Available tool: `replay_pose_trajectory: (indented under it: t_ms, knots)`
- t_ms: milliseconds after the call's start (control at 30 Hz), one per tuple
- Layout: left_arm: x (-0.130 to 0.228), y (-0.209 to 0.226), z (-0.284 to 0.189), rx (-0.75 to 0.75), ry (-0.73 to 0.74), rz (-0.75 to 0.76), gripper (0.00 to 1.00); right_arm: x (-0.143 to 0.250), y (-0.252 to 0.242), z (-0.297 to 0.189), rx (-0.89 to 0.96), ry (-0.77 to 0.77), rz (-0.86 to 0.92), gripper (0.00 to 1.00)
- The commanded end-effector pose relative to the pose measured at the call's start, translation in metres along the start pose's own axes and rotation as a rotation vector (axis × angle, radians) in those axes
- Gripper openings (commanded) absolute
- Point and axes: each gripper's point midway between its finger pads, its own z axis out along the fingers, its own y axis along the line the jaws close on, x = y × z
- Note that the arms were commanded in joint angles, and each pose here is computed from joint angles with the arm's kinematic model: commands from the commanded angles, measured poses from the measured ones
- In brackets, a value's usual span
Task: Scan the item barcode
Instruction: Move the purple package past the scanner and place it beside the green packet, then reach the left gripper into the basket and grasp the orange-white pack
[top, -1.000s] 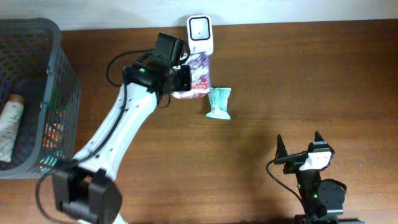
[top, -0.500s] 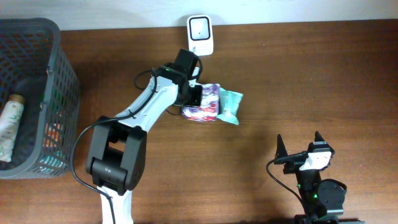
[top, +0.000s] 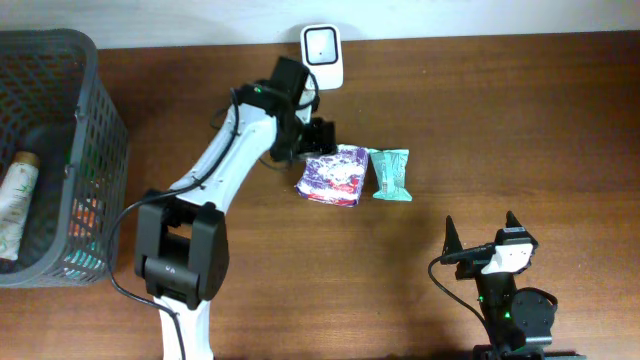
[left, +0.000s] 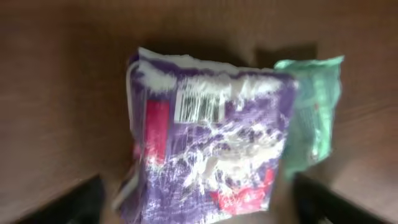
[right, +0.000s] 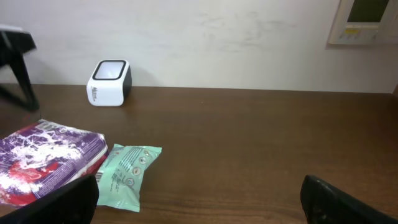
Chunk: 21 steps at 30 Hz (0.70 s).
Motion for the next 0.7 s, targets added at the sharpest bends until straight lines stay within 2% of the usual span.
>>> replay_pose_trajectory:
  t_ms: [0,100,200,300,333,433,567,667]
  knots:
    - [-0.032,-0.021,-0.060,-0.007,-0.103,0.084,0.99,0.003,0.004,0.000,-0.016,0.002,-0.006,0.99]
    - [-0.055,-0.018,-0.137,-0.121,-0.242,0.080,0.99,0.003,0.004,0.000,-0.016,0.002,-0.007,0.99]
    - [-0.065,0.006,-0.242,-0.279,-0.458,0.035,0.99,0.003,0.004,0.000,-0.016,0.002,-0.007,0.99]
    - [-0.050,0.050,-0.346,-0.386,-0.683,-0.078,0.99,0.003,0.004,0.000,-0.016,0.002,-0.006,0.99]
    - [-0.048,0.059,-0.370,-0.366,-0.750,-0.105,0.99,0.003,0.004,0.000,-0.016,0.002,-0.006,0.99]
    - [-0.018,0.131,-0.447,-0.451,-0.905,-0.289,0.99,0.003,0.004,0.000,-0.016,0.002,-0.006,0.99]
    - [0.022,0.221,-0.483,-0.591,-0.914,-0.526,0.99,0.003,0.004,0.000,-0.016,0.002,-0.006,0.99]
    - [0.044,0.283,-0.459,-0.631,-0.756,-0.680,0.94,0.003,0.004,0.000,-0.016,0.002,-0.006,0.99]
